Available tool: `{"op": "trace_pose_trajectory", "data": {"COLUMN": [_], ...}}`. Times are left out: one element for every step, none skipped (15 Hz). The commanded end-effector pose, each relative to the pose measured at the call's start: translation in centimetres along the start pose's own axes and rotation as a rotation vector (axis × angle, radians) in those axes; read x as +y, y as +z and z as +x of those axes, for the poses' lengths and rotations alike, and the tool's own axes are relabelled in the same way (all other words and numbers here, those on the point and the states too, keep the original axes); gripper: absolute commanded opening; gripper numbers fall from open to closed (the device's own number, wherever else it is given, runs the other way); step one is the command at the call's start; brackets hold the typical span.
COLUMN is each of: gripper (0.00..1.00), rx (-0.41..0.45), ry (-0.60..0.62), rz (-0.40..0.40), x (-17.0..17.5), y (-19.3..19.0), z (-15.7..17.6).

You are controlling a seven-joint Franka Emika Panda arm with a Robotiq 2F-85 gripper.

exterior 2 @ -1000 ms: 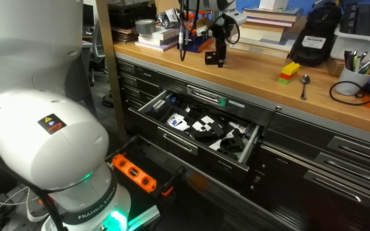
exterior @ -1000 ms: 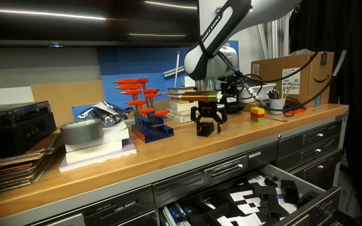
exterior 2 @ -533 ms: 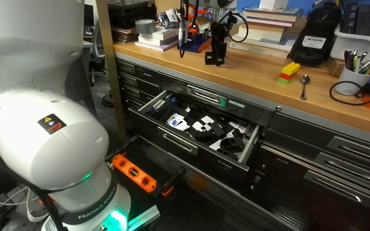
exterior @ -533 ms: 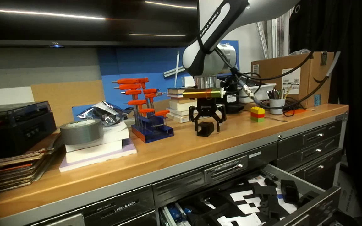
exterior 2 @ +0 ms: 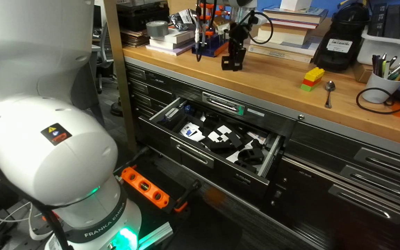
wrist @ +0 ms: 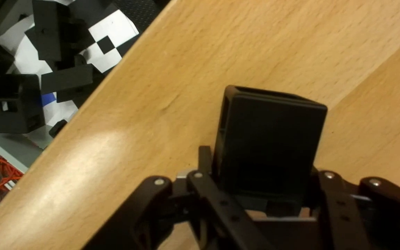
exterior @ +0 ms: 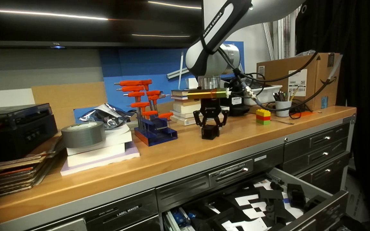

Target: Put the black object in the top drawer

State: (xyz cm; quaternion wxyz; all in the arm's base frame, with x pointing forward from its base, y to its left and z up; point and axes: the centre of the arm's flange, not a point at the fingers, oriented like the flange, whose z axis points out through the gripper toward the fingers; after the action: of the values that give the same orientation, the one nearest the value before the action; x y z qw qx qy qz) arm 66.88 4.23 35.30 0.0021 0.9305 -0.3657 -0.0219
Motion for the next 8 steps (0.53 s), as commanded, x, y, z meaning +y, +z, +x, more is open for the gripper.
{"op": "trace_pose_trajectory", "data": {"gripper": [0.32, 0.31, 0.31, 0.31, 0.31, 0.31, 0.31, 0.31], "rx": [-0.016, -0.018, -0.02, -0.019, -0.011, -0.006, -0.005, -0.01], "ry": [-0.018, -0.02, -0.021, -0.014, -0.003, 0.008, 0.008, -0.011], "rz": [0.005, 0.004, -0.001, -0.003, -0.005, 0.005, 0.016, 0.028], "x": [-0.8, -0.8, -0.6, 0.1, 0.7, 1.9, 2.8, 4.1], "y": [-0.7, -0.7, -0.7, -1.0, -1.4, -1.8, -2.1, -2.7], "z": [1.0, 1.0, 0.9, 0.7, 0.5, 0.2, 0.1, -0.3]}}
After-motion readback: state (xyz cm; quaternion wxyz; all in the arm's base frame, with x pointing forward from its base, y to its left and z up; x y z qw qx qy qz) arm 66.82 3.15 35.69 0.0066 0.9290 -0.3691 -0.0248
